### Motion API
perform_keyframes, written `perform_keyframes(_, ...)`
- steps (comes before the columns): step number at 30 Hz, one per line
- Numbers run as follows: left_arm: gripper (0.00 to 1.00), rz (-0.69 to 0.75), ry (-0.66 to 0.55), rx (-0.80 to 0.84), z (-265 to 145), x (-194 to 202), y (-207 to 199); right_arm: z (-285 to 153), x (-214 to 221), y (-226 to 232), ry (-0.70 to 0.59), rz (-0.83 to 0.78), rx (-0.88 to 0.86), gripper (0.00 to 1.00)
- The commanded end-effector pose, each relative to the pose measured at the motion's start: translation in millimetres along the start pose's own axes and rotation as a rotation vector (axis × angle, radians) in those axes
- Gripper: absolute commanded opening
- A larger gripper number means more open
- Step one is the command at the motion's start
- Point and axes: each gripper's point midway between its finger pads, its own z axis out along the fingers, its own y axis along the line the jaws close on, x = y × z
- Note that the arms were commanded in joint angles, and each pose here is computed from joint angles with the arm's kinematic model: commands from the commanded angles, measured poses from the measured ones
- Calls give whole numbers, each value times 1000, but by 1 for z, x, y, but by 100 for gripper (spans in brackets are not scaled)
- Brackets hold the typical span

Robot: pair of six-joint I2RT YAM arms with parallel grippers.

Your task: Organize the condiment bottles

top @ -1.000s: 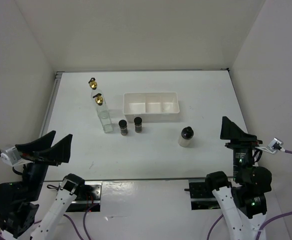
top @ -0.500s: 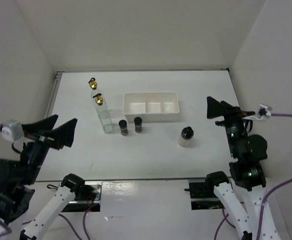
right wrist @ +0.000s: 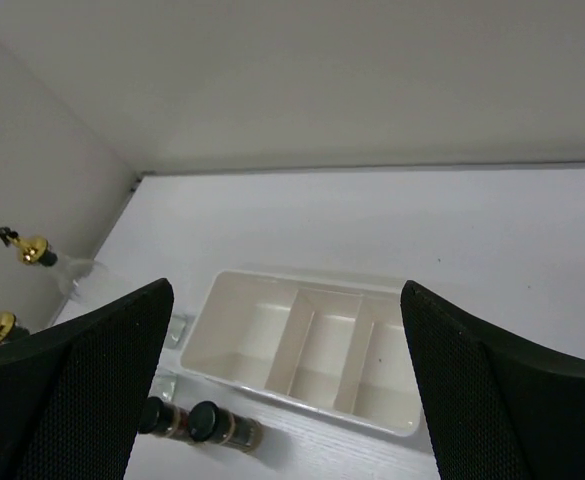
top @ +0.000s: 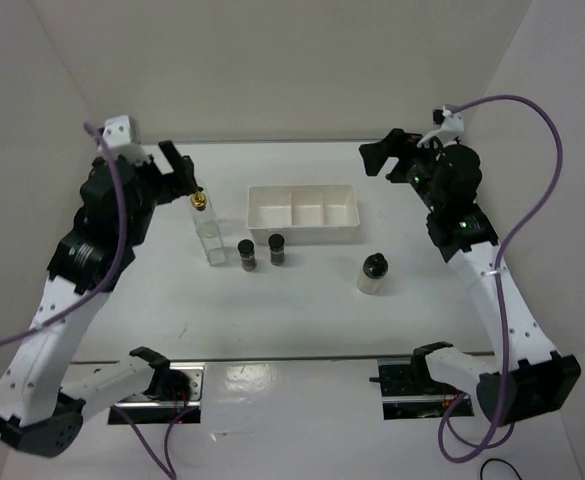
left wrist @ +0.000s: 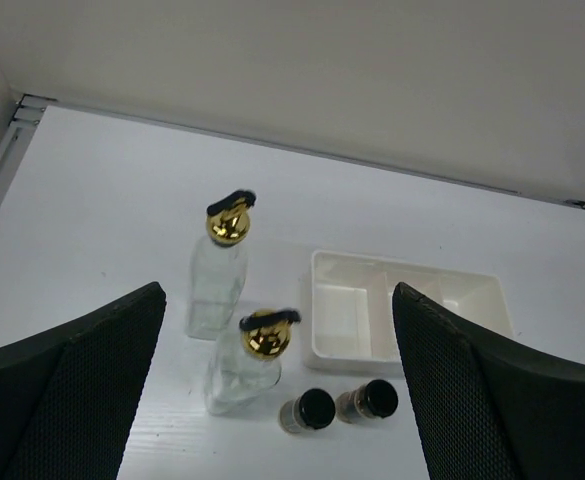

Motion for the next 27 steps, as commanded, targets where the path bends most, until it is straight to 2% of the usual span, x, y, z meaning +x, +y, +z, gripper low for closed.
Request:
perform_keyframes(1, 100, 10, -16, -36, 30, -20, -11, 24, 3, 30, 32, -82, -151, 99)
perform_keyframes(5, 100, 21, 46, 57, 48, -1, -33, 34, 20, 21, 40, -123, -110, 99)
perform_keyframes(15, 100, 77, 215, 88, 49, 51, -29, 45, 38, -3, 60, -162, -28, 99)
perform_keyframes(20, 100, 90, 330, -8, 60, 88, -13, 47, 50, -5, 92, -139, -27, 99)
perform_keyframes(27, 100, 115, 356, -95, 63, 106, 5, 46, 56, -9, 107, -138, -12, 99)
